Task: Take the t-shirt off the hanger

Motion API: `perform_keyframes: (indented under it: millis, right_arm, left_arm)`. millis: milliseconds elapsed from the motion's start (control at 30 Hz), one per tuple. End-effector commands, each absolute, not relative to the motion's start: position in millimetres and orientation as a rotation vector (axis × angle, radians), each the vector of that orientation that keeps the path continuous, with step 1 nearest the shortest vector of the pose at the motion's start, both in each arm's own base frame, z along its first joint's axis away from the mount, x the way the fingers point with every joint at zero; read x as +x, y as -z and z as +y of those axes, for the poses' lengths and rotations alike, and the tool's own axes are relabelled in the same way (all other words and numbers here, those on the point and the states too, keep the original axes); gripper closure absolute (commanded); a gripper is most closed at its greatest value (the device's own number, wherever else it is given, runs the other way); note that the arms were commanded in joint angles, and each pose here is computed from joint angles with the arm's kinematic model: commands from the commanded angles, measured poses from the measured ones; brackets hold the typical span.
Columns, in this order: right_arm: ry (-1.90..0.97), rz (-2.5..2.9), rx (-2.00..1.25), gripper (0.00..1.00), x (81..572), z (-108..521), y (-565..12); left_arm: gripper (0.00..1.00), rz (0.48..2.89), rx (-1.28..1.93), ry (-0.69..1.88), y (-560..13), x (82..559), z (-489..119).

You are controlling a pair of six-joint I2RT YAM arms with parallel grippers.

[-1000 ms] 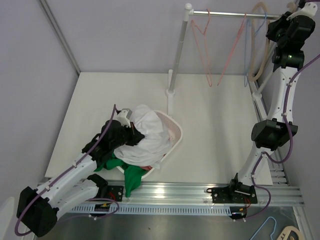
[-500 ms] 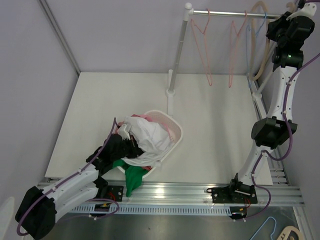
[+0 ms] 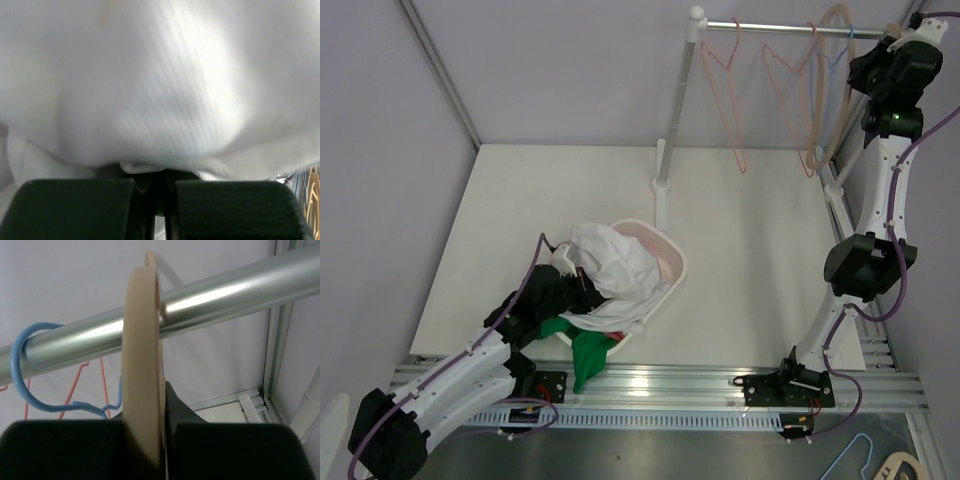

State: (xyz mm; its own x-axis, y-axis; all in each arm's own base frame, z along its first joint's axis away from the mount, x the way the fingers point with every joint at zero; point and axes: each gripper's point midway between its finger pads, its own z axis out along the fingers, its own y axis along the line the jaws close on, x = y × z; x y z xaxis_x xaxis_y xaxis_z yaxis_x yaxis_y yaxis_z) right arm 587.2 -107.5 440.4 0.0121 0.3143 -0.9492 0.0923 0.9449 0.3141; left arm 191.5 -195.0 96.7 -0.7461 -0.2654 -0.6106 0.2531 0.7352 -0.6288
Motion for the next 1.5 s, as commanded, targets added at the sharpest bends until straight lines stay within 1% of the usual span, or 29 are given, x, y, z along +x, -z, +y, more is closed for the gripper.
perform_keyframes:
  millis: [0, 200, 333, 367, 567, 700, 867, 1033, 1233, 1467]
  right_arm:
    - [-0.223, 1.692, 0.353, 1.0, 593, -98, -392]
    - [-0.244, 1.716, 0.382, 1.0, 570, -104, -402]
    - [-0.224, 1.718, 0.407, 1.0, 549, -110, -418]
    - [-0.22, 1.699, 0.403, 1.0, 544, -111, -430]
    - [-0.246, 1.615, 0.341, 1.0, 543, -108, -462]
    - [-0.26, 1.601, 0.347, 1.0, 548, -108, -468]
    - [-0.237, 1.578, 0.336, 1.0, 540, -108, -477]
    - [-0.19, 1.489, 0.318, 1.0, 532, -112, -507]
    - [-0.212, 1.419, 0.262, 1.0, 546, -109, -521]
    - [-0.171, 1.375, 0.165, 1.0, 572, -94, -517]
  left_arm:
    - [0.96, 2.166, 0.019, 0.91, -123, 198, -193]
    - [0.98, 2.136, 0.044, 0.894, -136, 198, -190]
    - [0.98, 2.134, 0.053, 0.891, -137, 198, -189]
    - [0.98, 2.133, 0.055, 0.895, -137, 198, -190]
    - [0.98, 2.132, 0.065, 0.889, -136, 198, -190]
    - [0.99, 2.134, 0.064, 0.88, -136, 199, -190]
    - [0.98, 2.129, 0.06, 0.882, -136, 200, -190]
    - [0.99, 2.131, 0.073, 0.88, -138, 203, -192]
    - [0.99, 2.13, 0.073, 0.88, -138, 203, -192]
    - [0.98, 2.131, 0.074, 0.872, -137, 203, -191]
